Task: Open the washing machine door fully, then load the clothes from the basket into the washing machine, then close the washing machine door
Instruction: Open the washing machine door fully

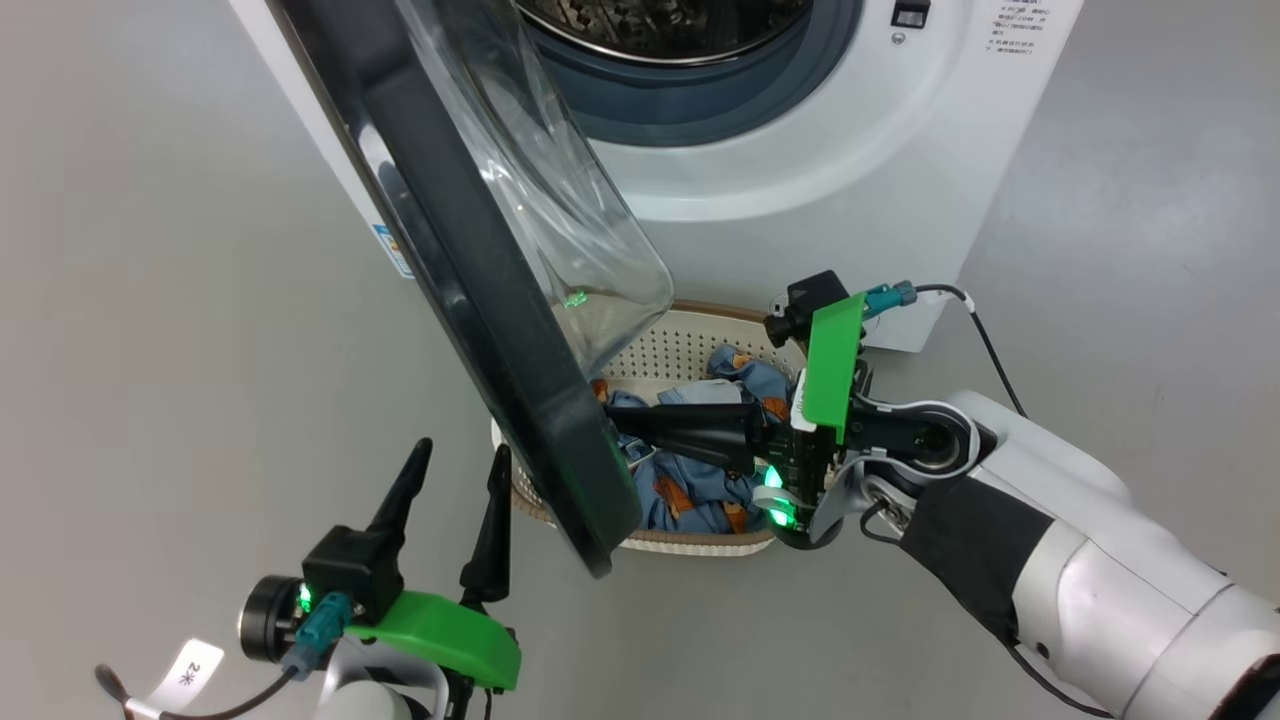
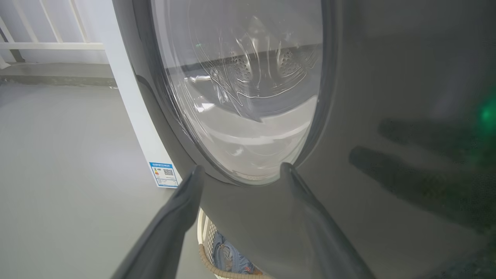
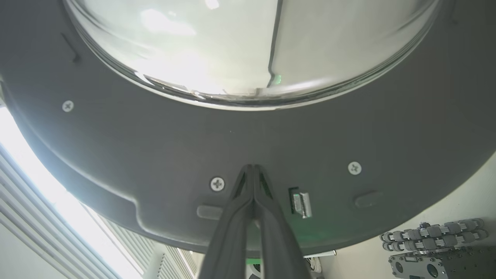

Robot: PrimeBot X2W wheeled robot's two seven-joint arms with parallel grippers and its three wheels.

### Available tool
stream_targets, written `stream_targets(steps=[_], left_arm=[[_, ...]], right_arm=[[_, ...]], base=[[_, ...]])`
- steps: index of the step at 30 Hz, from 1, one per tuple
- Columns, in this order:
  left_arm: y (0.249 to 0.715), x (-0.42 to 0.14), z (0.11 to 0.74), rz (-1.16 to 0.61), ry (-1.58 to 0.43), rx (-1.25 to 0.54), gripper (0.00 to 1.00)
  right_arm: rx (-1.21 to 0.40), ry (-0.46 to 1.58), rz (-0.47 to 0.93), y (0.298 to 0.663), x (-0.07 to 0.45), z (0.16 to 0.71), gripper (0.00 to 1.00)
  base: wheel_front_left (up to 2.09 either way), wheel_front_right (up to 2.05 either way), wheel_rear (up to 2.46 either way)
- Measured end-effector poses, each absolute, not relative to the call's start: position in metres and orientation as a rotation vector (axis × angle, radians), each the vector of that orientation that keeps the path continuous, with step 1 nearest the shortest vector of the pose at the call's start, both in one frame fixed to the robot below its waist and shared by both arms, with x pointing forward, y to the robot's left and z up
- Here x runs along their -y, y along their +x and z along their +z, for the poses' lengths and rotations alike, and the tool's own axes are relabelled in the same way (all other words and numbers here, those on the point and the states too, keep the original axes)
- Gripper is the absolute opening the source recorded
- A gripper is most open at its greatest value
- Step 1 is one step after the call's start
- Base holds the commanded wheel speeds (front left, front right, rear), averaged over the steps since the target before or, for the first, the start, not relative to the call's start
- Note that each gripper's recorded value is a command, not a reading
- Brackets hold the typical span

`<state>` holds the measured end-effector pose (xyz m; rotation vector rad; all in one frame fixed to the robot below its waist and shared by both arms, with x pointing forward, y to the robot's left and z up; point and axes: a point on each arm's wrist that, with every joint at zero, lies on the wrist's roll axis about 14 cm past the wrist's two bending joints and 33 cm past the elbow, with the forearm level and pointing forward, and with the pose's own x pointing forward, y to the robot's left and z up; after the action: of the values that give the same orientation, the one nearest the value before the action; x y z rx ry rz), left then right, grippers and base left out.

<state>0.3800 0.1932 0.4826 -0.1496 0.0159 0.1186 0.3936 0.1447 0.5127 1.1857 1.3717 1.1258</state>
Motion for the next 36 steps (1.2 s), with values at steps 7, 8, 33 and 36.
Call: stream_targets(steps=[7,8,33,36], left_arm=[[0.379,-0.192,0.487,0.115,-0.151,-0.003,1.00],[0.378,-0.192,0.488,0.115,-0.152,-0.001,1.00],[0.365,-0.191,0.497,0.106,-0.128,0.038,1.00],[0.365,-0.190,0.500,0.098,-0.126,0.049,1.00]], right_arm=[[-1.353,1.187,1.101,0.388,-0.137,0.516,0.00],[-1.343,1.192,1.092,0.388,-0.135,0.518,0.00],[-0.402,0.553,0.719,0.448,0.016,0.514,0.00],[-0.271,0.501,0.635,0.467,0.046,0.530,0.00]], base=[[0.00,0.00,0.00],[0.00,0.00,0.00],[0.00,0.00,0.00],[0.00,0.00,0.00]])
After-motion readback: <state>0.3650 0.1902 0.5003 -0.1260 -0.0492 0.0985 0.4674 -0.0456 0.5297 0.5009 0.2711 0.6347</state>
